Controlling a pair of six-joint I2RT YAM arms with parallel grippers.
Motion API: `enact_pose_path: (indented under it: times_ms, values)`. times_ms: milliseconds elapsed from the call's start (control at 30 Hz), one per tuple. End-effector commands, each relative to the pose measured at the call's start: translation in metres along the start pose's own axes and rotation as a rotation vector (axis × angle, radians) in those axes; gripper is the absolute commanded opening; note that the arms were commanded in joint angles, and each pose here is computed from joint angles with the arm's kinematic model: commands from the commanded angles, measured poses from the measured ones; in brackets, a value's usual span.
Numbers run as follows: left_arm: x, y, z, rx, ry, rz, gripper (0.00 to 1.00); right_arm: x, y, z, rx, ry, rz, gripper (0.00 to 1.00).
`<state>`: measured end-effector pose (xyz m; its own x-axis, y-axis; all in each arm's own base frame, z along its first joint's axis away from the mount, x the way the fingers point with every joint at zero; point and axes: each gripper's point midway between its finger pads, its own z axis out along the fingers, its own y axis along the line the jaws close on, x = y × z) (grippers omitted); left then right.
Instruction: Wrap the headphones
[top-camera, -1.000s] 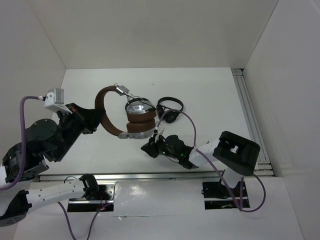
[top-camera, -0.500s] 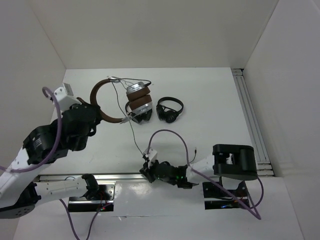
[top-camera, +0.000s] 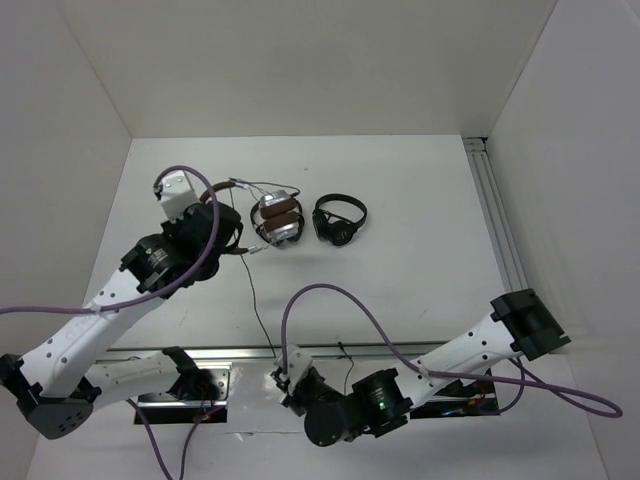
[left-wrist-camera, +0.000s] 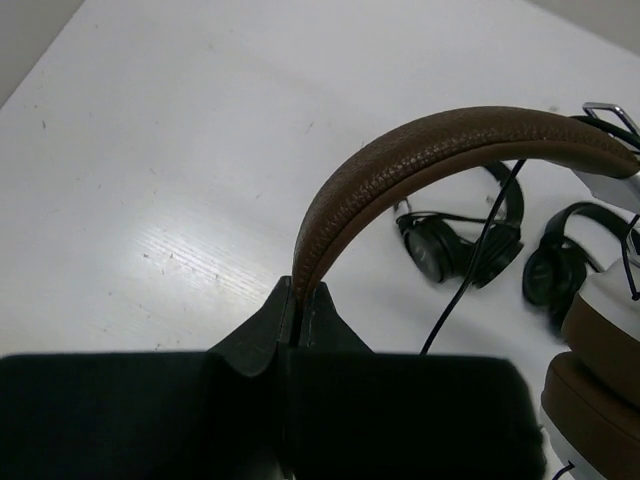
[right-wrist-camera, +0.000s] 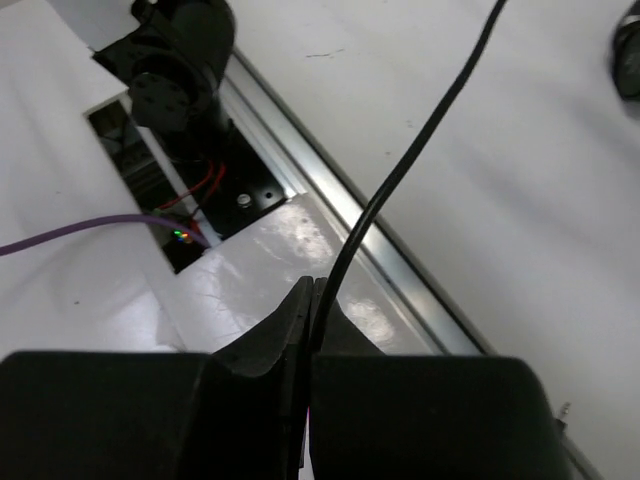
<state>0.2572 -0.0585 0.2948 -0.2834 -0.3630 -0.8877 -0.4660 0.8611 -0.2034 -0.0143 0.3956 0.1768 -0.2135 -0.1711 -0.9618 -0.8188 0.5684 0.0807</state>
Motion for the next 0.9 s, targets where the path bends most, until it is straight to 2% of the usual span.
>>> enact_pose_path:
  times_ms: [0, 133, 267, 333, 467, 633, 867]
  values:
    - [-0.003, -0.023, 0.007, 0.089, -0.025, -0.019, 0.0, -0.02, -0.033, -0.013, 0.182, -0.023, -0.097, 0.0]
    - [0.026, -0.017, 0.025, 0.007, 0.036, 0.105, 0.0, -0.04, -0.044, -0.023, 0.231, -0.029, -0.168, 0.0]
    - [0.051, -0.019, 0.026, 0.051, 0.122, 0.201, 0.0, -0.067, -0.069, -0.039, 0.337, -0.059, -0.216, 0.0]
    - [0.062, -0.027, 0.026, 0.118, 0.155, 0.251, 0.0, -0.091, -0.081, -0.051, 0.367, -0.093, -0.195, 0.0]
    - [0.083, -0.017, 0.027, 0.056, 0.212, 0.3, 0.0, -0.133, -0.088, -0.068, 0.338, -0.163, -0.129, 0.0]
    - [0.125, -0.017, 0.014, 0.056, 0.274, 0.407, 0.0, -0.148, -0.098, -0.077, 0.347, -0.191, -0.107, 0.0]
    - [0.155, -0.004, 0.016, -0.029, 0.342, 0.394, 0.0, -0.16, -0.089, -0.078, 0.302, -0.199, -0.086, 0.0]
